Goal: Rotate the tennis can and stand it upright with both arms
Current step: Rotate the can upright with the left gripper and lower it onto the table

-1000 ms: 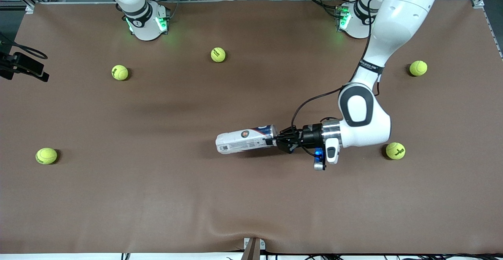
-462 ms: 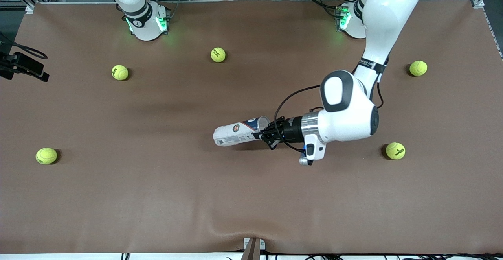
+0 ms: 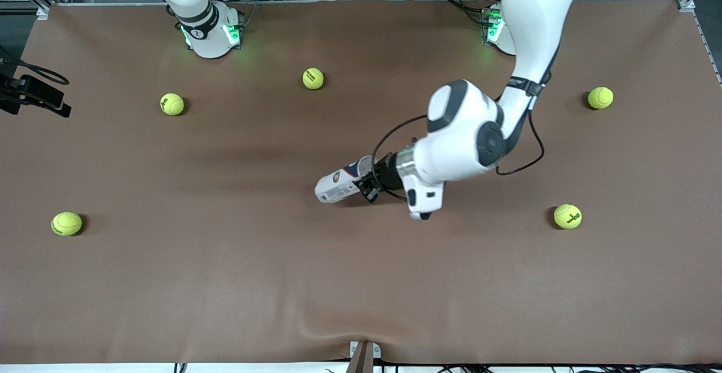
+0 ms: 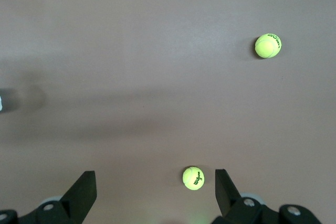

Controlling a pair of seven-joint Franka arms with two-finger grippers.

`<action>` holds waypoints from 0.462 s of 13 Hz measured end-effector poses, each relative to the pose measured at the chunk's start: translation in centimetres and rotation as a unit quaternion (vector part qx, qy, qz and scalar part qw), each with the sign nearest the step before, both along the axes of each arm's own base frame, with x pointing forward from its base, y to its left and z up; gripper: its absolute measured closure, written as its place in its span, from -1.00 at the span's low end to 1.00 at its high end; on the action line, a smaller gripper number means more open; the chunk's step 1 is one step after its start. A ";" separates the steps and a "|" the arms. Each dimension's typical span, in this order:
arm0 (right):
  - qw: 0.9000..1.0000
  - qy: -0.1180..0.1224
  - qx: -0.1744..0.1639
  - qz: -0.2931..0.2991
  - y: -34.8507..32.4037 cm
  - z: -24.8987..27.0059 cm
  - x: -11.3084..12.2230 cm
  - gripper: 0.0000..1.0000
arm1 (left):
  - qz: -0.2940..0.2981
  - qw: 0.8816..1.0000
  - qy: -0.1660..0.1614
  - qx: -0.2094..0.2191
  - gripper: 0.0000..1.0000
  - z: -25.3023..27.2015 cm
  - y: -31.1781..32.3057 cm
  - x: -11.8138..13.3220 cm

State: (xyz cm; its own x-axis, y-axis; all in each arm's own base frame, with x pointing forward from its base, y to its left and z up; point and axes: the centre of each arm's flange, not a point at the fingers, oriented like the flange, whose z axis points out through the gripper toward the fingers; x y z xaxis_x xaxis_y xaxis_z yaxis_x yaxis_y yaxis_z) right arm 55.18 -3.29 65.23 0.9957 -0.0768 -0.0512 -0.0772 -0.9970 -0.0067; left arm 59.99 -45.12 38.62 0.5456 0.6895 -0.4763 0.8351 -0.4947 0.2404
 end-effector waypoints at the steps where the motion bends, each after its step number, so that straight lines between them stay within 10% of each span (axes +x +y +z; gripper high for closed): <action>1: 1.000 0.000 0.000 0.001 0.1 0.0 0.0 -1.00 | -0.007 1.000 -0.010 0.026 0.90 -0.1 -1.2 -0.9; 6: 1.000 0.000 0.000 0.003 0.4 0.0 0.0 -1.00 | -0.060 0.988 -0.033 0.137 0.90 -1.8 -5.5 -5.6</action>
State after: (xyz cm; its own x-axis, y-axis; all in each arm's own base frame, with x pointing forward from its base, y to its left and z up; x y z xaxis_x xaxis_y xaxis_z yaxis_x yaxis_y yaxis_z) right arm 55.20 -2.93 65.23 0.9962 -0.0703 -0.0512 -0.0707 -0.9975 -0.0067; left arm 54.40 -50.65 36.81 0.6553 0.7157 -0.2414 0.7532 -0.6435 0.1368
